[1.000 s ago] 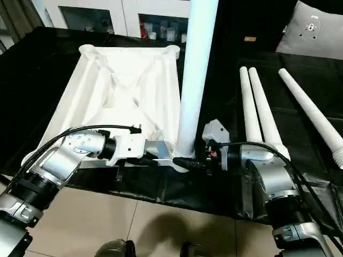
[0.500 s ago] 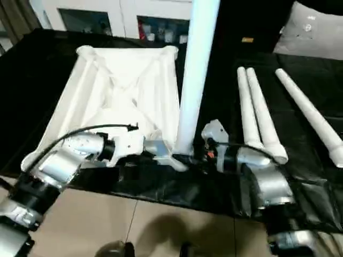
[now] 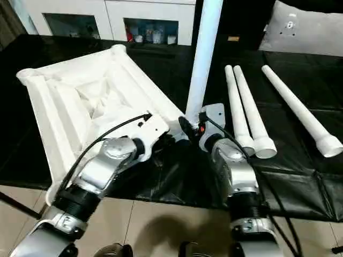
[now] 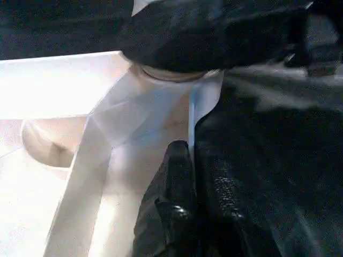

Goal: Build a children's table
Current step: Rotate leg to tighten

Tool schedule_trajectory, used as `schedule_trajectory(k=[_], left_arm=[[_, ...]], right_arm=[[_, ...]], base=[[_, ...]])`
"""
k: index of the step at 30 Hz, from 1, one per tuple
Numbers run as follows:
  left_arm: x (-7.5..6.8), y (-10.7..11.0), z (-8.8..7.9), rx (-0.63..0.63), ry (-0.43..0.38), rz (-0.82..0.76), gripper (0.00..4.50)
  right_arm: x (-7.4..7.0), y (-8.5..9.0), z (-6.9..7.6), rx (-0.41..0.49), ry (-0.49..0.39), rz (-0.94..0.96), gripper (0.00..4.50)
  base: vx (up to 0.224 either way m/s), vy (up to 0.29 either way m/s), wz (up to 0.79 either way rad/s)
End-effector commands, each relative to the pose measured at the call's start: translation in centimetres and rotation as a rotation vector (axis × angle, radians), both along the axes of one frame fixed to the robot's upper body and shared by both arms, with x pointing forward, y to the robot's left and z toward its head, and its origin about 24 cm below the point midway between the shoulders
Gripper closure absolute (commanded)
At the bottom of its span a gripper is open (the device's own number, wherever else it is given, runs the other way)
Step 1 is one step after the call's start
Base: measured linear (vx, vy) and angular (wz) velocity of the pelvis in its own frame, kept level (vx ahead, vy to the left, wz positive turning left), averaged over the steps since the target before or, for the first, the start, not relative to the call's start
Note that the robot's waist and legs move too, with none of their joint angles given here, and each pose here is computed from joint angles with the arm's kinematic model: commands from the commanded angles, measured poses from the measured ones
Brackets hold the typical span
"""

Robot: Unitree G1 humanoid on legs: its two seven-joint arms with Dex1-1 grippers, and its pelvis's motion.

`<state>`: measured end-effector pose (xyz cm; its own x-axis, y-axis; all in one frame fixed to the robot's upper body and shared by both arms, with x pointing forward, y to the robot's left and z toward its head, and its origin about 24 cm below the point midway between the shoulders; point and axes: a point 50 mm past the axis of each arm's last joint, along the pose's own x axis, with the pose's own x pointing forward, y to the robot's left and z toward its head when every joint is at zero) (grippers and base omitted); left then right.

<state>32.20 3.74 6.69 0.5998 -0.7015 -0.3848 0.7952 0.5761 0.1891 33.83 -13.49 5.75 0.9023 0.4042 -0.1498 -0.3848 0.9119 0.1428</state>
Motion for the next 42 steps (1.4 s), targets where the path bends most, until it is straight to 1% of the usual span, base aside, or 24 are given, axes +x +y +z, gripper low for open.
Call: schedule_trajectory(k=[1, 2, 5, 6, 7, 8, 9, 11, 12, 13, 15, 17, 18, 20, 21, 22, 24, 27, 29, 30, 37, 38, 40, 42], left_arm=[[-0.4, -1.8, 1.3, -0.049, -0.054, -0.078, 4.50], [-0.4, -1.1, 1.0, -0.014, -0.052, -0.101, 4.50], [-0.3, -0.4, 0.6, 0.023, -0.044, -0.104, 4.50], [-0.3, -0.4, 0.6, 0.023, -0.044, -0.104, 4.50], [-0.2, 0.5, 0.2, 0.067, -0.046, -0.115, 4.50], [-0.2, 0.9, 0.0, 0.082, -0.047, -0.124, 4.50], [-0.2, 0.9, 0.0, 0.082, -0.047, -0.124, 4.50], [-0.2, 1.3, -0.1, 0.099, -0.047, -0.141, 4.50], [-0.3, 1.6, -0.1, 0.110, -0.050, -0.169, 4.50], [-0.4, 2.1, -0.3, 0.129, -0.034, -0.205, 4.50], [-0.6, 2.5, -0.4, 0.147, -0.033, -0.252, 4.50], [-1.0, 3.1, -0.5, 0.172, -0.038, -0.341, 4.50], [-1.3, 3.5, -0.6, 0.195, -0.042, -0.400, 4.50], [-1.4, 3.7, -0.7, 0.211, -0.042, -0.430, 4.50], [-1.6, 4.1, -0.9, 0.237, -0.029, -0.472, 4.50], [-1.6, 4.1, -0.9, 0.237, -0.029, -0.472, 4.50], [-2.3, 5.1, -1.0, 0.272, -0.001, -0.588, 4.50], [-2.6, 5.6, -0.9, 0.296, 0.005, -0.655, 4.50], [-2.7, 5.9, -0.9, 0.317, 0.009, -0.685, 4.50], [-2.7, 6.0, -0.9, 0.320, 0.009, -0.688, 4.50], [-2.4, 6.2, -0.7, 0.324, 0.007, -0.701, 4.50], [-2.4, 6.2, -0.7, 0.324, 0.008, -0.702, 4.50], [-2.5, 6.3, -0.7, 0.322, 0.009, -0.704, 4.50], [-2.5, 6.3, -0.8, 0.320, 0.011, -0.707, 4.50]], right_arm=[[-0.8, 1.2, -1.8, 0.028, 0.086, 0.050, 0.76], [-1.0, 0.7, -1.7, 0.030, 0.069, 0.055, 0.76], [-1.1, 0.2, -1.3, 0.019, 0.034, 0.076, 0.56], [-1.1, 0.2, -1.3, 0.019, 0.034, 0.076, 0.43], [-1.4, -0.7, -0.9, 0.012, -0.002, 0.117, 0.34], [-1.6, -1.1, -0.7, 0.008, -0.015, 0.147, 0.22], [-1.6, -1.1, -0.7, 0.008, -0.015, 0.147, 0.22], [-1.8, -1.6, -0.4, -0.008, -0.033, 0.190, 0.05], [-1.9, -2.0, -0.2, -0.022, -0.043, 0.224, 0.05], [-2.2, -2.8, 0.2, -0.049, -0.060, 0.283, 0.05], [-2.5, -3.3, 0.6, -0.070, -0.071, 0.337, 0.05], [-2.9, -4.0, 1.2, -0.103, -0.077, 0.437, 0.05], [-3.2, -4.3, 1.5, -0.135, -0.079, 0.500, 0.05], [-3.3, -4.5, 1.6, -0.157, -0.082, 0.532, 0.05], [-3.4, -4.6, 1.8, -0.179, -0.078, 0.589, 0.05], [-3.4, -4.6, 1.8, -0.179, -0.078, 0.589, 0.05], [-3.9, -4.7, 1.8, -0.212, -0.054, 0.717, 0.05], [-3.9, -4.6, 1.8, -0.232, -0.050, 0.762, 0.05], [-4.0, -4.5, 1.7, -0.234, -0.034, 0.794, 0.33], [-4.0, -4.5, 1.7, -0.233, -0.031, 0.798, 0.33], [-4.1, -4.0, 1.5, -0.200, -0.011, 0.850, 1.09], [-4.2, -3.9, 1.5, -0.200, -0.010, 0.855, 1.09], [-4.3, -3.8, 1.4, -0.193, -0.007, 0.863, 1.33], [-4.3, -3.7, 1.3, -0.189, -0.005, 0.867, 1.41]], base=[[0.000, 0.000, 0.00], [0.000, 0.000, 0.00], [0.000, 0.000, 0.00], [0.000, 0.000, 0.00], [0.000, 0.000, 0.00], [0.000, 0.000, 0.00], [0.000, 0.000, 0.00], [0.000, 0.000, 0.00], [0.000, 0.000, 0.00], [0.000, 0.000, 0.00], [0.000, 0.000, 0.00], [0.000, 0.000, 0.00], [0.000, 0.000, 0.00], [0.000, 0.000, 0.00], [0.000, 0.000, 0.00], [0.000, 0.000, 0.00], [0.000, 0.000, 0.00], [0.000, 0.000, 0.00], [0.000, 0.000, 0.00], [0.000, 0.000, 0.00], [0.000, 0.000, 0.00], [0.000, 0.000, 0.00], [0.000, 0.000, 0.00], [0.000, 0.000, 0.00]])
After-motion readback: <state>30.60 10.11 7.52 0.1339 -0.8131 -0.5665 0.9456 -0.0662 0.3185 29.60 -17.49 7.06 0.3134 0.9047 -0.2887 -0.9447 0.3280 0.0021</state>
